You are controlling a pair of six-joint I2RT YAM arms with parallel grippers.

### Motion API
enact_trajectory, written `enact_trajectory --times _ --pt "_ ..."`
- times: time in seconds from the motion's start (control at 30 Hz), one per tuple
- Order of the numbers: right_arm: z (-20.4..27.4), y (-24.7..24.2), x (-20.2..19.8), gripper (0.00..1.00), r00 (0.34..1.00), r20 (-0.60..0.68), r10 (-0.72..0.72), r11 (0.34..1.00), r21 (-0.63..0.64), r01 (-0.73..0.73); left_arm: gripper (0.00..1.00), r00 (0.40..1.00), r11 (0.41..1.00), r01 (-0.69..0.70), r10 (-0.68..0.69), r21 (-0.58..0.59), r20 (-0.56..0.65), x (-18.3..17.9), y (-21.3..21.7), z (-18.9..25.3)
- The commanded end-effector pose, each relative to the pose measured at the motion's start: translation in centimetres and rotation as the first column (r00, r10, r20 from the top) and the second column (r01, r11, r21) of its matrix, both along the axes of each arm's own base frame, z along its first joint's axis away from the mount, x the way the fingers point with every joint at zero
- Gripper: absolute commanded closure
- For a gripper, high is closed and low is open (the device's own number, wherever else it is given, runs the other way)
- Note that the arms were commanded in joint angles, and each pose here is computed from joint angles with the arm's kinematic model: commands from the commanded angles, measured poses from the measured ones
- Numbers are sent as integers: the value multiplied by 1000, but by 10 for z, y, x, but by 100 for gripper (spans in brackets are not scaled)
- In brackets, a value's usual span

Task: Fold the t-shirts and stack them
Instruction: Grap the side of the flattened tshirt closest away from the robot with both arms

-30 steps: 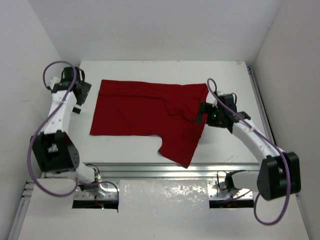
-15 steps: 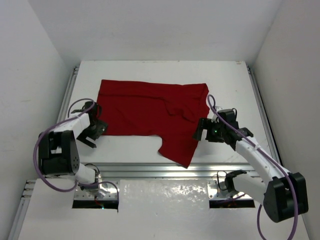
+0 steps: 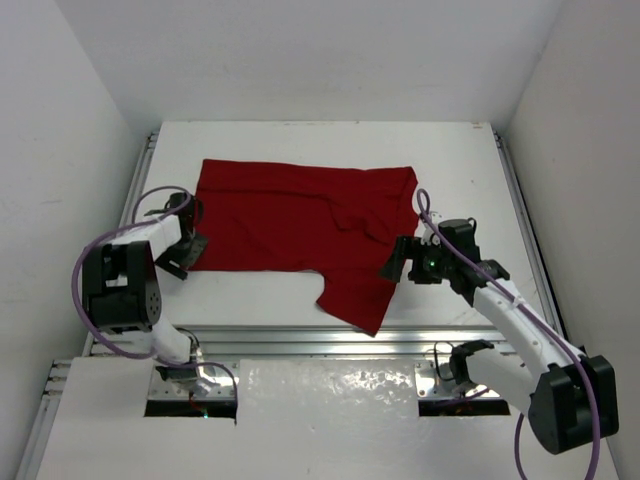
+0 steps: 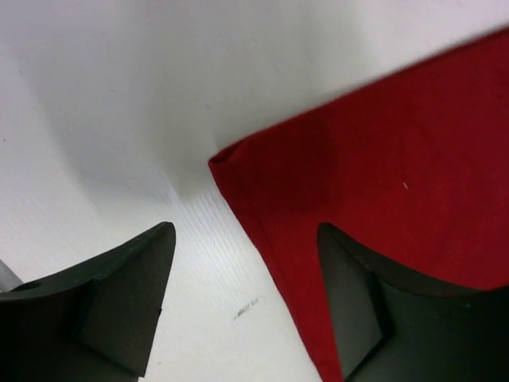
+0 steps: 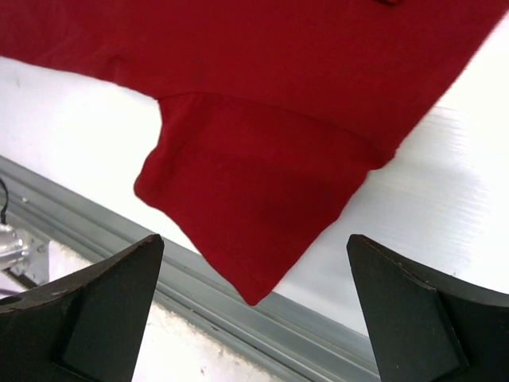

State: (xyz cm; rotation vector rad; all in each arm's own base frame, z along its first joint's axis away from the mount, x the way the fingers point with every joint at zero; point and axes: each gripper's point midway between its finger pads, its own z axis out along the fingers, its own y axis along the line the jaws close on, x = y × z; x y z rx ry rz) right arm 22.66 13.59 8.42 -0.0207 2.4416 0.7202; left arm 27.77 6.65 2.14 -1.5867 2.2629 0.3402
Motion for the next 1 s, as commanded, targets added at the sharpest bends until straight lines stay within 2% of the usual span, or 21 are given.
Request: enact_trajectory --times 0.0,0.1,0.27,0.37,0.5,0.6,0.77,0.87,0.97 --pt "15 11 5 1 997 63 46 998 41 -49 34 998 997 -70 70 40 -4 5 17 -2" --pt "17 15 3 1 995 75 59 996 58 -64 40 995 994 -98 99 40 -17 2 22 -12" --pt "18 20 -2 1 993 83 87 994 62 -93 65 993 994 -109 111 29 -40 -2 23 -27" --pt "17 25 -7 1 987 93 128 990 46 -133 67 990 992 -119 122 46 -68 -7 26 -34" --pt "5 32 -18 3 978 70 194 981 -43 -191 90 995 995 -96 96 8 -34 -3 18 -34" --pt "-11 35 -29 4 976 7 217 969 -121 -215 100 997 997 -83 83 3 0 -5 14 -26" --pt "-40 27 -40 12 992 -68 110 963 -240 -124 100 991 995 -100 98 14 96 -5 15 -9" --pt "-47 40 -57 15 988 -79 133 960 -236 -149 100 985 998 -60 62 -14 163 4 7 -1" --pt "-64 42 -71 21 986 -103 134 937 -310 -160 100 981 999 -30 34 -22 193 13 2 6"
